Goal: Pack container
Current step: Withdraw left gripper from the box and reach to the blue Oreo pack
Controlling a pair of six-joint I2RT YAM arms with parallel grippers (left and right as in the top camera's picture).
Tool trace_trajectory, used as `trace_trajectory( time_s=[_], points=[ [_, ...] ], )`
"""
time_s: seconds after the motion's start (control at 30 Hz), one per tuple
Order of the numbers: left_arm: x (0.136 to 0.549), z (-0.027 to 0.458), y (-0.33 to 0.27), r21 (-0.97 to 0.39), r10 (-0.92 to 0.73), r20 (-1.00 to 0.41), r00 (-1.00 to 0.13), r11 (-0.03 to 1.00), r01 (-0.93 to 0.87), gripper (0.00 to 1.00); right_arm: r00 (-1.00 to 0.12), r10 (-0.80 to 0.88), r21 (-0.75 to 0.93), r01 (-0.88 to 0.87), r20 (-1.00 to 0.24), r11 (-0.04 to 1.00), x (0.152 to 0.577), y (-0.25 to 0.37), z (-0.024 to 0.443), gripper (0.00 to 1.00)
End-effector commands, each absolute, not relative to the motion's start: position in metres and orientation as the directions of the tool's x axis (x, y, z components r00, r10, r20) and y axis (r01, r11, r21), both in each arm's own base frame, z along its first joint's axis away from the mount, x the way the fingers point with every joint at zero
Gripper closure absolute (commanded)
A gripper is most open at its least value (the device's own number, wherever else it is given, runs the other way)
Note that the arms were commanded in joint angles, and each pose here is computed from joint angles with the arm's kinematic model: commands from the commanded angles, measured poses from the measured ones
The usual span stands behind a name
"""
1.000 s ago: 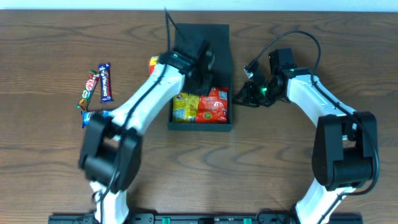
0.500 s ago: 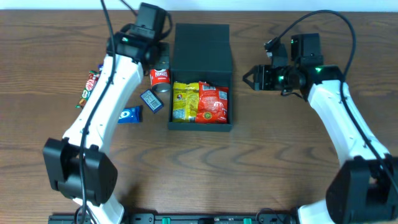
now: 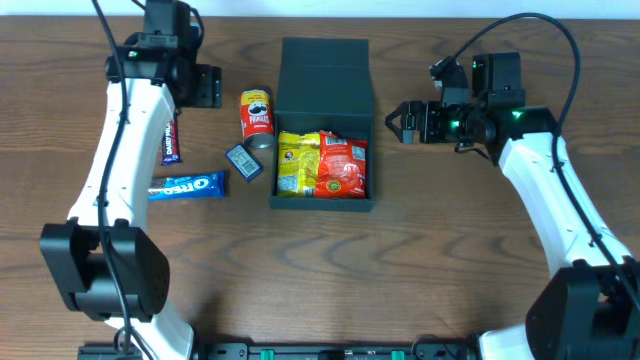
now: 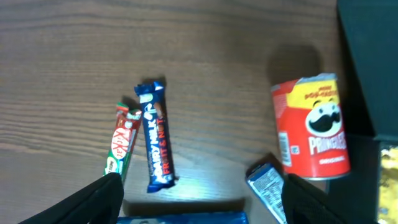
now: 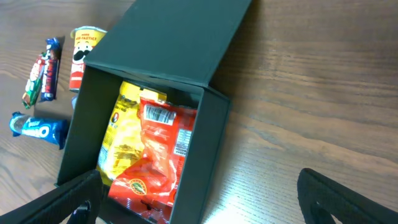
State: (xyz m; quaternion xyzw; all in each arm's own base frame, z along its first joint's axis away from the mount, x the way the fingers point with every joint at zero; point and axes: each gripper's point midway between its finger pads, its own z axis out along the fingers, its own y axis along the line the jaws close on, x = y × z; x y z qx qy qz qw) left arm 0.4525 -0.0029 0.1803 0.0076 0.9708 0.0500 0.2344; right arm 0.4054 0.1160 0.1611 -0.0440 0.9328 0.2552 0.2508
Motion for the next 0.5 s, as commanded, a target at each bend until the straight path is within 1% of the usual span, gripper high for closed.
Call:
trace_trajectory(
  time_s=[0.0,0.03,0.07,0.1,0.17,0.3,0.47],
  points=[
    [0.44,0.177,0.001,0.136,0.139,-0.402,-0.905,0.987,0.091,0.21,-0.853,0.051,0.446,-0.22,-0.519,0.867,0.409,0.114,0.173,0.01],
    [0.432,0.173,0.001,0.156,0.198,-0.36,-0.912,0.976,0.15,0.24,-0.853,0.051,0.446,-0.22,-0.519,0.867,0.409,0.114,0.173,0.01],
    [0.424,0.17,0.002,0.168,0.246,-0.319,-0.915,0.965,0.201,0.19,-0.853,0.051,0.446,-0.22,-0.52,0.868,0.409,0.114,0.173,0.01],
    [0.415,0.167,0.002,0.173,0.286,-0.275,-0.918,0.954,0.245,0.11,-0.852,0.051,0.446,-0.221,-0.521,0.867,0.41,0.114,0.173,0.01],
    [0.402,0.162,0.002,0.161,0.298,-0.222,-0.928,0.95,0.266,0.04,-0.849,0.051,0.445,-0.224,-0.526,0.867,0.411,0.114,0.174,0.01],
    [0.393,0.16,-0.004,0.118,0.299,-0.204,-0.932,0.953,0.28,0.02,-0.846,0.051,0.444,-0.226,-0.53,0.867,0.412,0.115,0.175,0.01],
    [0.383,0.171,-0.008,0.107,0.301,-0.247,-0.921,0.953,0.283,0.04,-0.847,0.051,0.444,-0.225,-0.529,0.867,0.411,0.115,0.175,0.01]
  ],
)
